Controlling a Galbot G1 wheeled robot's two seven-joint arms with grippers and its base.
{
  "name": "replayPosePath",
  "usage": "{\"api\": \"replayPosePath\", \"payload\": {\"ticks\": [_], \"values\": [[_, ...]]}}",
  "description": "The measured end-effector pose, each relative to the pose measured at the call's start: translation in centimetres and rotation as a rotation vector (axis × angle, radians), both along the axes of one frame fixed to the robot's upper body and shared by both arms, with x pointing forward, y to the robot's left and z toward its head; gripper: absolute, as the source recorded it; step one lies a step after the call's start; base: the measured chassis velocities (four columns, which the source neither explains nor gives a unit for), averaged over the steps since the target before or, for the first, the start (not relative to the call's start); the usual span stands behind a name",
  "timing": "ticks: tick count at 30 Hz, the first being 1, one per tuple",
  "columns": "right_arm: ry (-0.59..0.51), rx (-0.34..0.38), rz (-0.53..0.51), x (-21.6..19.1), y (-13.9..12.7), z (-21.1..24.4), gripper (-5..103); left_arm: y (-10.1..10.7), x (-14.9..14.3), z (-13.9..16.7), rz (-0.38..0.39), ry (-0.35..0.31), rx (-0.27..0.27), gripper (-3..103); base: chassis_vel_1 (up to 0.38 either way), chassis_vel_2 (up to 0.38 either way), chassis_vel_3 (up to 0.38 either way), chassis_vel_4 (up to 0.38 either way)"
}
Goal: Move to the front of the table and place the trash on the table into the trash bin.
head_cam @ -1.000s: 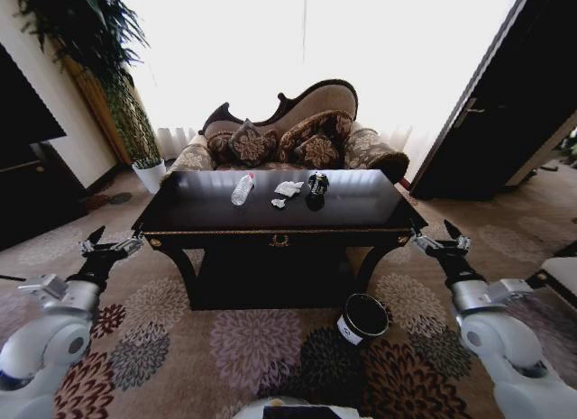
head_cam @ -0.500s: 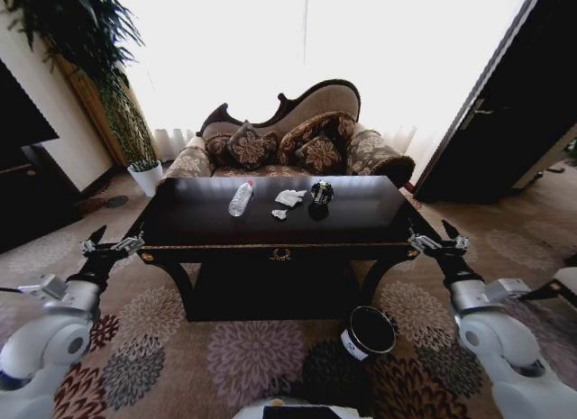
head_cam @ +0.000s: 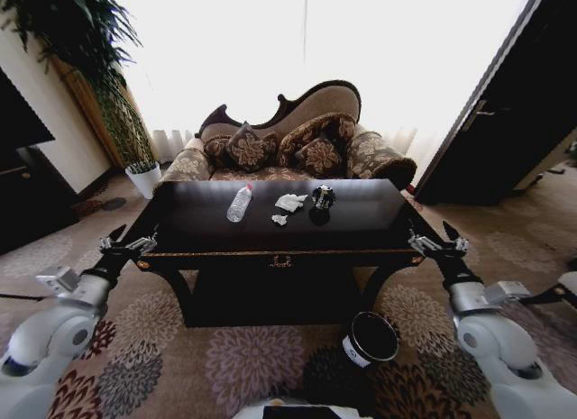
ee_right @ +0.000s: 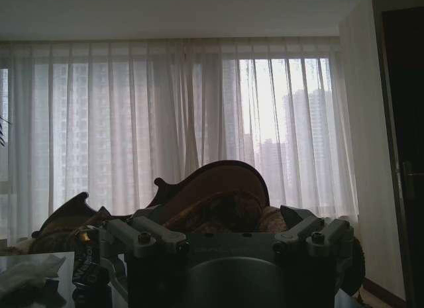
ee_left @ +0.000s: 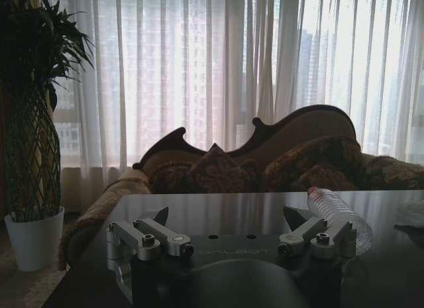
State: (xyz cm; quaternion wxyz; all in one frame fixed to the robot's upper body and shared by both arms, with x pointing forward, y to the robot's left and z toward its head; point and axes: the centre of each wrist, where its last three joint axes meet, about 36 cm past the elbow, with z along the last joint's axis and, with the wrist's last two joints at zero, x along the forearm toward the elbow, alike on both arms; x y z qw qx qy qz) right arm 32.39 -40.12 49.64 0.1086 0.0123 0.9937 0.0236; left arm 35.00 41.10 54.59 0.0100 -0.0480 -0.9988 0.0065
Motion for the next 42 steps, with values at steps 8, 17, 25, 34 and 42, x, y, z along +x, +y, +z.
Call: {"api": "replayPosePath", "payload": {"ticks": [8, 17, 25, 34, 42], "values": [[0.000, 0.008, 0.010, -0.4, 0.2, -0.3, 100, -0.3, 4.4, 1.5, -0.127, 0.047, 0.055, 98, 0.000, 0.000, 0.000, 0.000], [-0.001, 0.015, -0.001, -0.8, -0.1, -0.5, 100, -3.3, 6.0, 2.8, -0.306, 0.030, 0.095, 98, 0.000, 0.000, 0.000, 0.000], [0.004, 0.025, -0.012, -0.7, -0.2, -0.9, 100, -5.0, 10.0, 1.6, -0.360, 0.058, 0.084, 98, 0.000, 0.000, 0.000, 0.000], [0.020, 0.025, -0.033, -0.8, -1.1, -1.6, 100, -6.5, 13.7, -0.1, -0.365, 0.072, 0.048, 98, 0.000, 0.000, 0.000, 0.000], [0.022, 0.028, -0.040, -0.8, -1.3, -1.9, 100, -7.5, 15.9, -1.6, -0.361, 0.084, 0.051, 98, 0.000, 0.000, 0.000, 0.000]]}}
